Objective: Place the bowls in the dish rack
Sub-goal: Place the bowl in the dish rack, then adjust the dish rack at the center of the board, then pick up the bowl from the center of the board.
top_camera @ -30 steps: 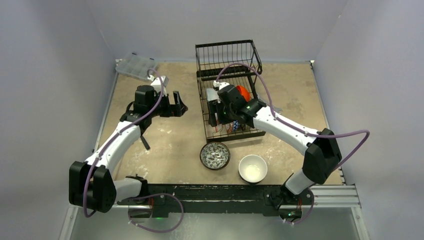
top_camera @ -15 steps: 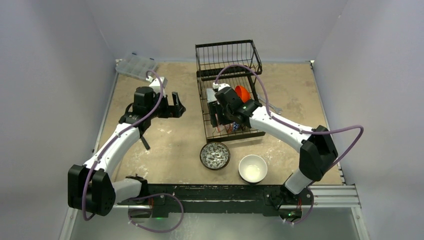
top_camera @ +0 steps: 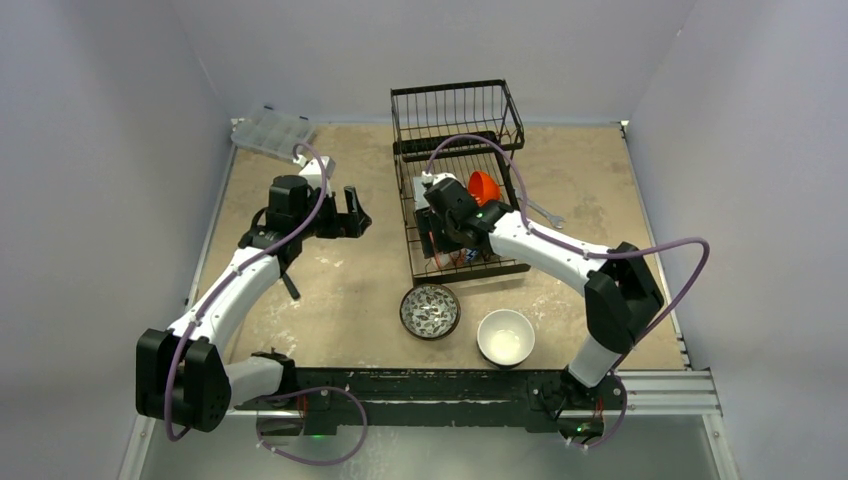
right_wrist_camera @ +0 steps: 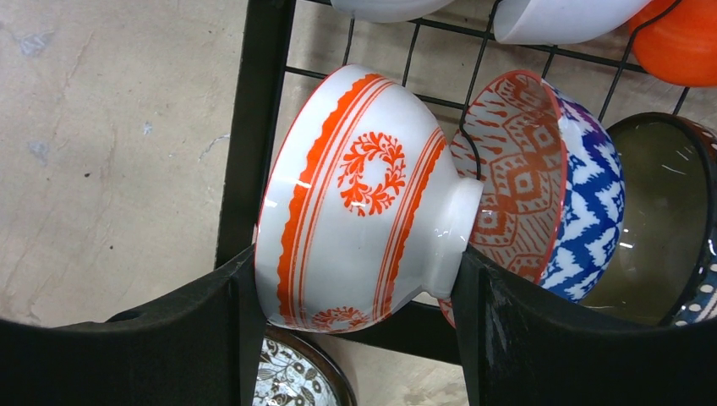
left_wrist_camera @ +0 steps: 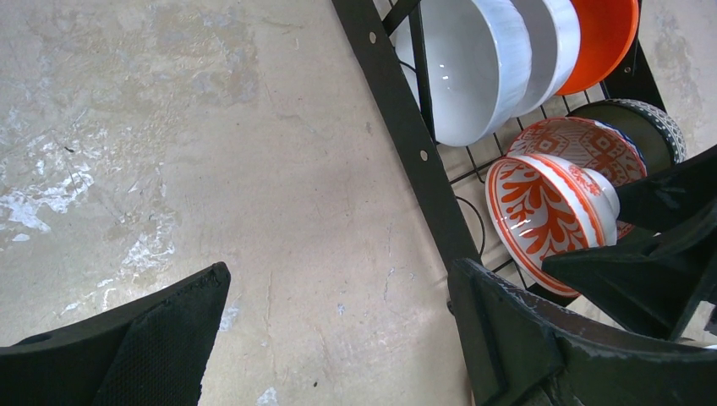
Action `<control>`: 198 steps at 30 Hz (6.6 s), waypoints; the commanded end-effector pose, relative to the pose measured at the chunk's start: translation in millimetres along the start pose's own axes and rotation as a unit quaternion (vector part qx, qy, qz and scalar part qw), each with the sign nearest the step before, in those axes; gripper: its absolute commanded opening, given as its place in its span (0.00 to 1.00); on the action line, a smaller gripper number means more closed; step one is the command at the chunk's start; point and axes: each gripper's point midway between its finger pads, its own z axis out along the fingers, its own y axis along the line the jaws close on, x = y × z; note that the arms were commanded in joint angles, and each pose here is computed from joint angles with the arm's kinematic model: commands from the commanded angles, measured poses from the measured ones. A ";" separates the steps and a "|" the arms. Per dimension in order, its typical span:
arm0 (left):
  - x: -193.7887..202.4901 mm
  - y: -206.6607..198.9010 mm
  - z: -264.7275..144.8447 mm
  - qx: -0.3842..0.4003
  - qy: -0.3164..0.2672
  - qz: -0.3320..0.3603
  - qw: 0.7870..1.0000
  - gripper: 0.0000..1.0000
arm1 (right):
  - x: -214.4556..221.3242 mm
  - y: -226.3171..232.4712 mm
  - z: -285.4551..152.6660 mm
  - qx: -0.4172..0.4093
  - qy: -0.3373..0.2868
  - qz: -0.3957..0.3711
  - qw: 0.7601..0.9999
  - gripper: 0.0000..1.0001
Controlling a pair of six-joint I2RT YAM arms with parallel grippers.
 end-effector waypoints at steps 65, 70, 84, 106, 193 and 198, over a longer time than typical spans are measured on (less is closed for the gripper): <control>-4.5 -2.8 -1.3 0.009 -0.010 0.008 1.000 0.98 | -54.2 -109.4 -73.0 -0.136 -0.128 0.164 0.969 0.98; -2.4 -5.2 0.2 0.013 -0.007 0.006 1.000 0.99 | -28.0 -165.5 -65.7 -0.115 -0.132 0.235 0.956 0.95; 37.4 -33.3 10.3 0.089 0.039 -0.117 0.988 0.99 | 31.1 -187.5 -28.3 -0.119 -0.087 0.275 0.950 0.58; 53.3 -61.8 18.3 0.115 0.054 -0.132 0.983 0.91 | 36.6 -100.6 -9.3 -0.219 -0.042 0.243 0.944 0.29; 94.4 -86.3 -16.4 0.088 0.090 -0.109 0.986 0.68 | -36.7 -112.0 -77.2 -0.151 -0.147 0.130 0.969 0.61; 93.8 -123.5 -28.8 0.152 0.100 -0.068 0.981 0.68 | -35.0 -104.2 -74.7 -0.176 -0.145 0.137 0.964 0.63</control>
